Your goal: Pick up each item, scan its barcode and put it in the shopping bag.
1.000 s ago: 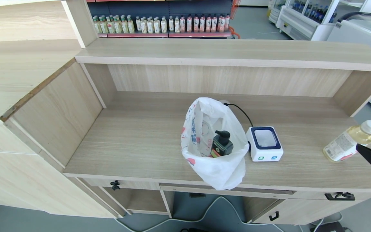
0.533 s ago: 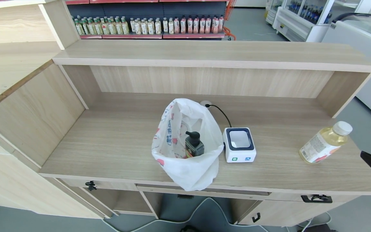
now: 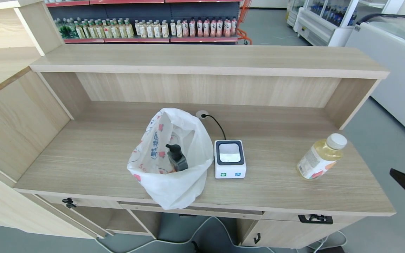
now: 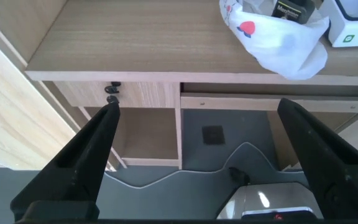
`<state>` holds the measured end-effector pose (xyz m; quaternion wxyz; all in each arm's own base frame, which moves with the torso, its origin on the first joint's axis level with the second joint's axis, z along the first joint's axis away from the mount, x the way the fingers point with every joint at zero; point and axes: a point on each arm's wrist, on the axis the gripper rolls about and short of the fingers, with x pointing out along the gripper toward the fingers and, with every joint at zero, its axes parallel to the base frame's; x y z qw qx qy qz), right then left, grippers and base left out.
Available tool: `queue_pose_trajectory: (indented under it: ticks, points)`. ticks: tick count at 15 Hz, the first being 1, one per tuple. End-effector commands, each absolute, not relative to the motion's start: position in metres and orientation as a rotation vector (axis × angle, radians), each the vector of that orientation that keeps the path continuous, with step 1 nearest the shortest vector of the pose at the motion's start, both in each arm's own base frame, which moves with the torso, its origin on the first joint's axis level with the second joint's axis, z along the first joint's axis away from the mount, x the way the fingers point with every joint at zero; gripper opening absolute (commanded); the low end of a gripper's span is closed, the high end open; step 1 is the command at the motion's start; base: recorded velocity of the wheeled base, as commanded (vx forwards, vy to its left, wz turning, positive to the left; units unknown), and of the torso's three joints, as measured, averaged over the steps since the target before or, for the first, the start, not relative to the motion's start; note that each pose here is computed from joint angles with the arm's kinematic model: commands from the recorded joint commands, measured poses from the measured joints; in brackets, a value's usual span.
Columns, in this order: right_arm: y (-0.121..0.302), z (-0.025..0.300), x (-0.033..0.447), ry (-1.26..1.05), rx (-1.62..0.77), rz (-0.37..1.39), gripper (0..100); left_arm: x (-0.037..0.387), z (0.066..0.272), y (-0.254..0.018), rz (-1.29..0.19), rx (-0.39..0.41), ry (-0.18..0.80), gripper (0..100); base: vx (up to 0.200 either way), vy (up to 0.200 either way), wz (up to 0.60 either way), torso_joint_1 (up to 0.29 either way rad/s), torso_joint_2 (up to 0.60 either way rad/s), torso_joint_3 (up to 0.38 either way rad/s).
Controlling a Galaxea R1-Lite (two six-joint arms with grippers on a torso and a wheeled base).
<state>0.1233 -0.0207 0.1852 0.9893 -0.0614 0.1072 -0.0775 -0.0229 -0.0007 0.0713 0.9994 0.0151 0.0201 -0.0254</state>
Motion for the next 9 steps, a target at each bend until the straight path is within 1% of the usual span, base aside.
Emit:
queue_pose_trajectory:
  ticks: [1, 6, 8, 9]
  points:
    - [-0.021, 0.184, 0.125, 0.226, -0.123, -0.153, 100, -0.023, 0.071, -0.001, -0.051, 0.030, 0.042, 100, 0.000, -0.200, 0.00, 0.002, 0.00, 0.002]
    - [-0.018, 0.180, 0.123, 0.236, -0.110, -0.130, 100, -0.023, 0.071, -0.001, -0.051, 0.028, 0.042, 100, 0.000, -0.200, 0.00, -0.001, 0.00, 0.003]
    - [-0.007, 0.177, 0.123, 0.260, -0.086, -0.018, 100, -0.023, 0.071, -0.001, -0.053, 0.028, 0.042, 100, 0.000, 0.000, 0.00, 0.000, 0.00, 0.000]
    - [-0.005, 0.175, 0.124, 0.273, -0.078, 0.003, 100, -0.023, 0.071, -0.001, -0.053, 0.028, 0.042, 100, 0.000, 0.000, 0.00, 0.000, 0.00, 0.000]
